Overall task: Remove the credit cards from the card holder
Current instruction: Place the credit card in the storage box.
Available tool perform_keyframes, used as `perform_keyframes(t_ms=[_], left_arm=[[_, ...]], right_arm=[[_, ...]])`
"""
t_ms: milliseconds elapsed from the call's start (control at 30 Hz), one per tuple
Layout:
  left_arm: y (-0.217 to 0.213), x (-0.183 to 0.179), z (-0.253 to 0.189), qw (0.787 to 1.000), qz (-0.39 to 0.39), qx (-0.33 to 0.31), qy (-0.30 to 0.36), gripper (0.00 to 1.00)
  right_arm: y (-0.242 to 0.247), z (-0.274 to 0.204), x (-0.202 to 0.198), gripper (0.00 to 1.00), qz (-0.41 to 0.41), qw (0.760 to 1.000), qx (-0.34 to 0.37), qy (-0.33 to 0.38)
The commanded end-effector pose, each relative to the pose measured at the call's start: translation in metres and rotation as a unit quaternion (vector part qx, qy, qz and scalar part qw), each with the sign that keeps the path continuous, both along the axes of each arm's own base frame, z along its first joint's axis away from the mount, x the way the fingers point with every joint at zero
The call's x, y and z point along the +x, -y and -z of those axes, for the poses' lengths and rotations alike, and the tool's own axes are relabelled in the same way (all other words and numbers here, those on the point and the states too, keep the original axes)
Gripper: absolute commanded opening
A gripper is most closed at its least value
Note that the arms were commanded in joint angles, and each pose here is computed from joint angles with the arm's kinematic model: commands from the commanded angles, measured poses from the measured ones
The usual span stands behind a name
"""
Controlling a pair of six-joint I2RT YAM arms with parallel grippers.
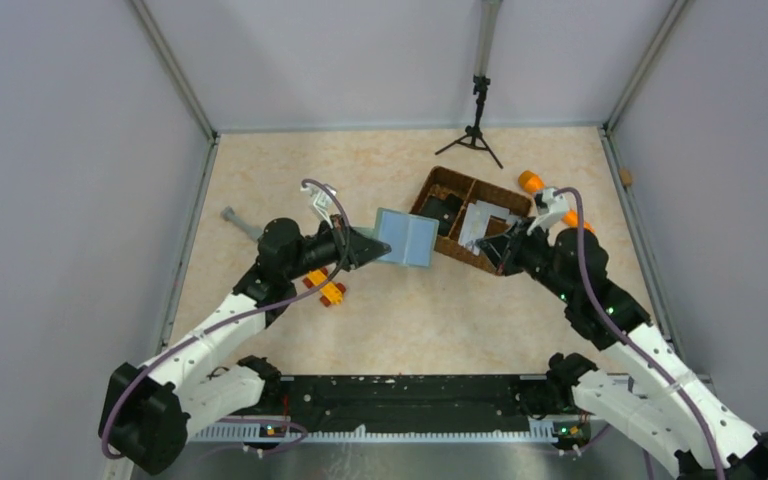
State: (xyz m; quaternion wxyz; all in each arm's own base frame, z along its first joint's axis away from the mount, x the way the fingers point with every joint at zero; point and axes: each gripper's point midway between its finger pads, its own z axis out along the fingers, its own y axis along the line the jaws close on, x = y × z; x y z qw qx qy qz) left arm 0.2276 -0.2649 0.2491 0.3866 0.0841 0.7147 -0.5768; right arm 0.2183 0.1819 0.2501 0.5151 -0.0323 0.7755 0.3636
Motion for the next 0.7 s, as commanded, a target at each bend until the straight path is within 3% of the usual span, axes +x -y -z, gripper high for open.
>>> perform_keyframes(t_ms=[0, 233, 467, 667], left_arm=[[-0.024, 0.012, 0.027, 0.992, -0.06, 0.114, -0.004, 0.0], [-0.028, 0.012, 0.035, 0.987, -0.06, 0.145, -0.021, 0.0], [-0.037, 0.018, 0.056, 0.976, -0.072, 0.201, -0.048, 0.0], [-0.058, 0.029, 0.082, 0.942, -0.094, 0.312, -0.078, 0.0]], right_arm=[[0.034, 0.008, 0.035, 0.0, 0.073, 0.984, -0.162, -0.003], [0.028, 0.016, 0.068, 0.0, 0.042, 0.963, -0.264, 0.028], [0.05, 0.009, 0.099, 0.0, 0.059, 0.914, -0.401, 0.024], [0.056, 0.019, 0.119, 0.0, 0.027, 0.865, -0.497, 0.064]])
